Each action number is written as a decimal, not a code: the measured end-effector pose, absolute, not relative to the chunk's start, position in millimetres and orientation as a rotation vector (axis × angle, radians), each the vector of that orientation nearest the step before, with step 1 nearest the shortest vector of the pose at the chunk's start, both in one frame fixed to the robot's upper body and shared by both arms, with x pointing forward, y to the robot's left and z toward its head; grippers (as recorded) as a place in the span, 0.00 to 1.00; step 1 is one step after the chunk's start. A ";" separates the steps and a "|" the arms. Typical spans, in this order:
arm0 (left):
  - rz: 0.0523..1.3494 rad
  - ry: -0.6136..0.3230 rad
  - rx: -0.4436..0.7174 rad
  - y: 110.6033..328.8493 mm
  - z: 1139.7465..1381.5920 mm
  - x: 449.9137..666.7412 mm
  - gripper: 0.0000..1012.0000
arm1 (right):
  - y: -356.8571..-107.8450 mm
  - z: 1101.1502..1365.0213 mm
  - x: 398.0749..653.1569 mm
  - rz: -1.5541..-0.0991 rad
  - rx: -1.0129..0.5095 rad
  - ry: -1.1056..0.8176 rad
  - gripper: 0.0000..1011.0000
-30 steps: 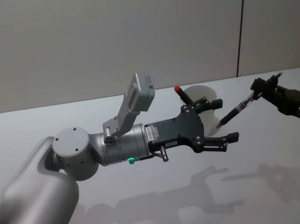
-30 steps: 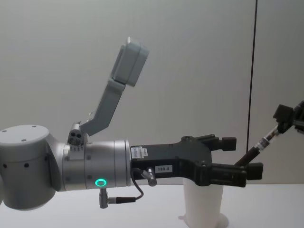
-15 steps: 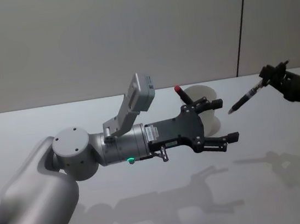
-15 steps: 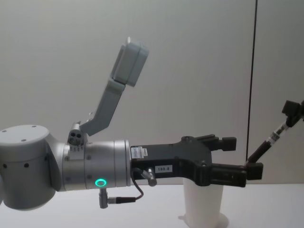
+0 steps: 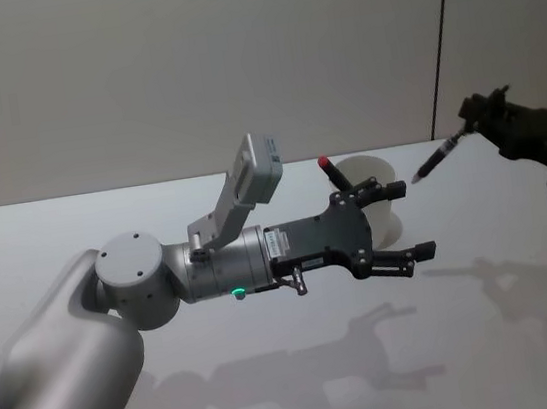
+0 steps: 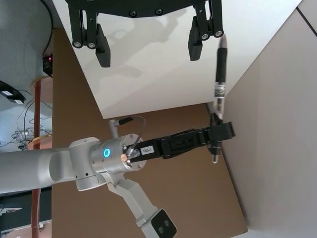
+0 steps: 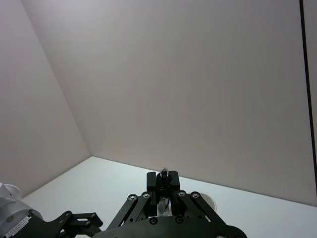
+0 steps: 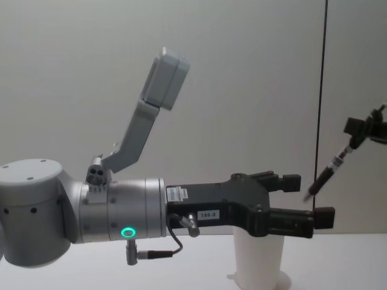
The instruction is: Place the pen into the pen holder.
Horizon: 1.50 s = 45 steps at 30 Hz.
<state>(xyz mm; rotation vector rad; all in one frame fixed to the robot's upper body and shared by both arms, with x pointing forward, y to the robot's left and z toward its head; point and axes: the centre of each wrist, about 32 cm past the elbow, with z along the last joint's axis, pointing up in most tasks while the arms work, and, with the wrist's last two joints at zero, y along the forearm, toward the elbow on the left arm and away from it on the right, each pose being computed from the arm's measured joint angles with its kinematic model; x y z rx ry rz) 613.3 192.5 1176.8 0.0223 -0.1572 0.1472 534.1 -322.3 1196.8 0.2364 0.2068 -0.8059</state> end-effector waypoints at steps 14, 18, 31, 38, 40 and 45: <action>0.147 -0.157 0.022 192.5 1176.8 613.3 0.99 | -308.0 1211.4 562.6 -0.754 0.181 0.115 0.13; 0.147 -0.157 0.022 192.5 1176.8 613.3 0.99 | -306.4 1213.7 571.2 -0.730 0.173 0.090 0.13; 0.147 -0.157 0.022 192.5 1176.8 613.3 0.99 | -307.0 1218.1 604.0 -0.656 0.143 0.025 0.13; 0.147 -0.157 0.022 192.5 1176.8 613.3 0.99 | -307.6 1219.1 618.7 -0.644 0.125 0.019 0.13; 0.147 -0.157 0.022 192.5 1176.8 613.3 0.99 | -307.6 1219.0 621.0 -0.642 0.121 0.020 0.13; 0.147 -0.157 0.022 192.5 1176.8 613.3 0.99 | -308.2 1218.7 630.0 -0.642 0.105 0.028 0.13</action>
